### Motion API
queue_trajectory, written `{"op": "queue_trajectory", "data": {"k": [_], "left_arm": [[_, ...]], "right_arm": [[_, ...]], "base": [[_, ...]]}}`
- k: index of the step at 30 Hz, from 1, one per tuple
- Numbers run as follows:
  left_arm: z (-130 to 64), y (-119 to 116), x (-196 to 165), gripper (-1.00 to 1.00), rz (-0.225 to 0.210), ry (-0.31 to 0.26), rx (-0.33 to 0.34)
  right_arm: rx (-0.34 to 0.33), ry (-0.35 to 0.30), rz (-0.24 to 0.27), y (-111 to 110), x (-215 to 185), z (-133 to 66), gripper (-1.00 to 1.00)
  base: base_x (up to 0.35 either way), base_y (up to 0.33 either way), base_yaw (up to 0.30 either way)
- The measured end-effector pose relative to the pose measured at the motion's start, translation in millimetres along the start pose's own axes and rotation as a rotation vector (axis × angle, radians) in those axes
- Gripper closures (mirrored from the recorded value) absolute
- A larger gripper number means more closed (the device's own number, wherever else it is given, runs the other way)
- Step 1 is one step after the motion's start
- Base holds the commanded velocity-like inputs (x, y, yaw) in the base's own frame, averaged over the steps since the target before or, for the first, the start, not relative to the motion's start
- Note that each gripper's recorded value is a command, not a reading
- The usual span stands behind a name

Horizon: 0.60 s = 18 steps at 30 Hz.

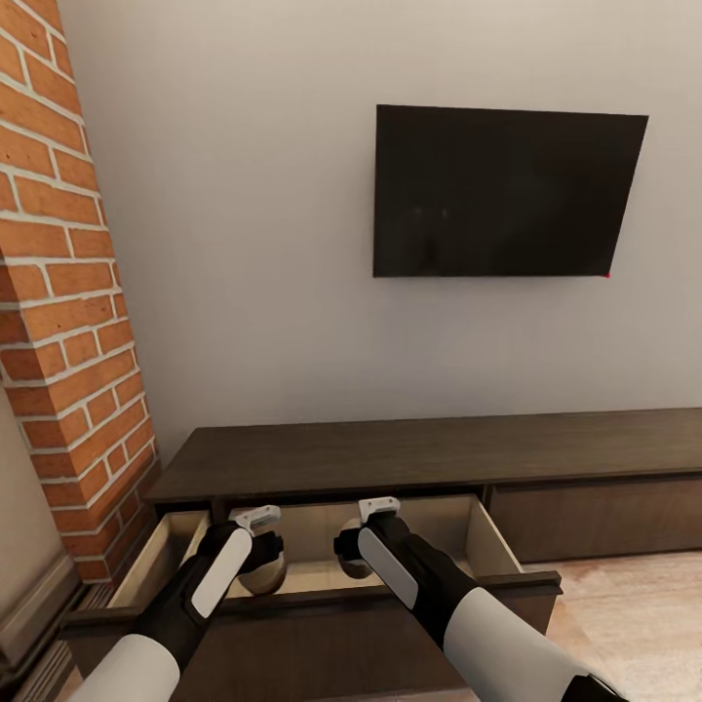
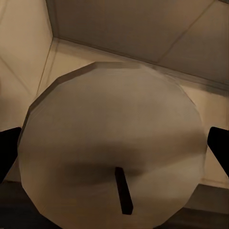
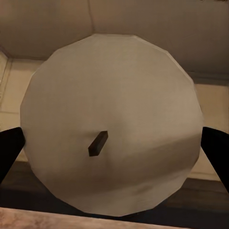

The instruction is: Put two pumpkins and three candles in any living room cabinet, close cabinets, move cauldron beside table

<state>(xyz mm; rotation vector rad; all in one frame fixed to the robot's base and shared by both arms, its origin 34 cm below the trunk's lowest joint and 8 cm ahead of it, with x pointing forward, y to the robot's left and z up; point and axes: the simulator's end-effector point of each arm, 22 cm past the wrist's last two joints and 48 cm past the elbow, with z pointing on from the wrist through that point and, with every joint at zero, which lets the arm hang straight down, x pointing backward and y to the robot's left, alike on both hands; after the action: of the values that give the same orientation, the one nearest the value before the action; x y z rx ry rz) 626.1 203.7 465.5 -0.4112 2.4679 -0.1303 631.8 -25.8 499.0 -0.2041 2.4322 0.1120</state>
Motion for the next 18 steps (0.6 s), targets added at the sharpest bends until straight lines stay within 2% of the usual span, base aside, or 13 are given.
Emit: {"op": "queue_trajectory", "data": {"k": [13, 18], "left_arm": [[-0.1, -0.5, 0.5, 1.00, 0.002, 0.001, 0.000], [-0.3, 0.4, -0.1, 1.00, 0.002, -0.001, -0.001]], "right_arm": [[-0.002, -0.003, 0.001, 0.5, -0.9, -0.3, 1.00], [-0.002, -0.003, 0.001, 0.5, -0.9, -0.4, 1.00]], "base": [[0.029, 0.000, 0.000], [0.131, 0.000, 0.000]]}}
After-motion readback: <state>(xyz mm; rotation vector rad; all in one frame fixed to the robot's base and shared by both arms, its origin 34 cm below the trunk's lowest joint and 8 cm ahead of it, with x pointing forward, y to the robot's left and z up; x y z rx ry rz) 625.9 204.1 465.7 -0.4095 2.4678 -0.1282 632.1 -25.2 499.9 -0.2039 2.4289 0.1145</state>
